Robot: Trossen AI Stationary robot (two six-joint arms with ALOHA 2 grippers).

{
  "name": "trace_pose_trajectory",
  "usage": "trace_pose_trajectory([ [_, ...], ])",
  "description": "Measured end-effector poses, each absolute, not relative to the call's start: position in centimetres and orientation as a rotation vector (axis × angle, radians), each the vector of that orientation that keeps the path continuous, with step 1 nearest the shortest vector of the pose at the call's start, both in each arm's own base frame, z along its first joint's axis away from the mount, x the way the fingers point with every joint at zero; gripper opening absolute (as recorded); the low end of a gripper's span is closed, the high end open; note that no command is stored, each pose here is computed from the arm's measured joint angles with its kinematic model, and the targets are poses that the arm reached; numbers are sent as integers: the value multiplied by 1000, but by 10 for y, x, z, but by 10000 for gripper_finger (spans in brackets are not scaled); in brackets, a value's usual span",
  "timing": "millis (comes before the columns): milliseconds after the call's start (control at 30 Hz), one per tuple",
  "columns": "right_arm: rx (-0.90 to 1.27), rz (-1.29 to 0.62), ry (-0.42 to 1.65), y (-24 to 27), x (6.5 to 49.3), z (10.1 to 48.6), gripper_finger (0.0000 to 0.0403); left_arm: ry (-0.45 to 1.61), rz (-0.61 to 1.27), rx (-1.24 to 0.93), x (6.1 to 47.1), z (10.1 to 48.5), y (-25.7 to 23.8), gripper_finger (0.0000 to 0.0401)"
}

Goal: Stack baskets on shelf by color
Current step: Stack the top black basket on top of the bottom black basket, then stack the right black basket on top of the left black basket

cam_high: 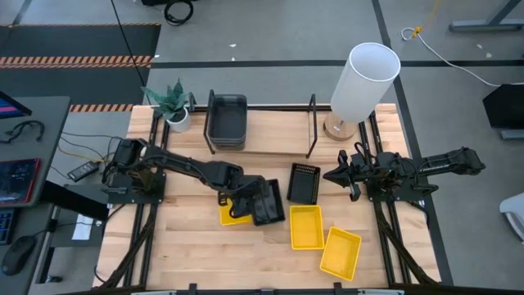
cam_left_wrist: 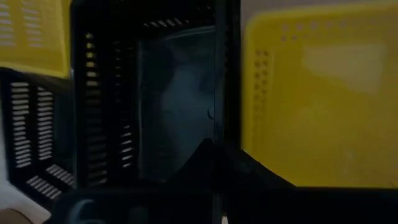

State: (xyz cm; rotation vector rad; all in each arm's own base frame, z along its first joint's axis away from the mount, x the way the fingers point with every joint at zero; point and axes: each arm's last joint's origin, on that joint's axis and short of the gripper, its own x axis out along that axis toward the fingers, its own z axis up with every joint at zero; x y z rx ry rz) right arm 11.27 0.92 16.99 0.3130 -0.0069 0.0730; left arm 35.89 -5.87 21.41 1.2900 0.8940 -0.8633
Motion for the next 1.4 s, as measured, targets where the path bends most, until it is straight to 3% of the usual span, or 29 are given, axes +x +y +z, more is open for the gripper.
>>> trace_pose_trajectory([
  [133, 313, 73, -7, 9, 113, 170, 25, 880, -834, 1254, 361, 214, -61, 16],
  [367, 313, 73, -7, 9, 113, 170, 25, 902, -801, 1134, 361, 214, -56, 75],
  [567, 313, 73, -7, 9, 113, 170, 25, 895, -810, 1116, 361, 214, -55, 103],
  [767, 313, 74, -7, 9, 113, 170, 25, 872, -780, 1110, 364, 216, -51, 103],
  [1000, 313, 73, -7, 9, 113, 170, 25, 743, -612, 1043, 378, 229, -42, 85],
  [1200, 313, 74, -7, 9, 113, 170, 25, 596, -352, 742, 397, 244, -31, 73],
  [1400, 313, 73, -7, 9, 113, 170, 25, 460, -91, 158, 412, 255, -10, 54],
])
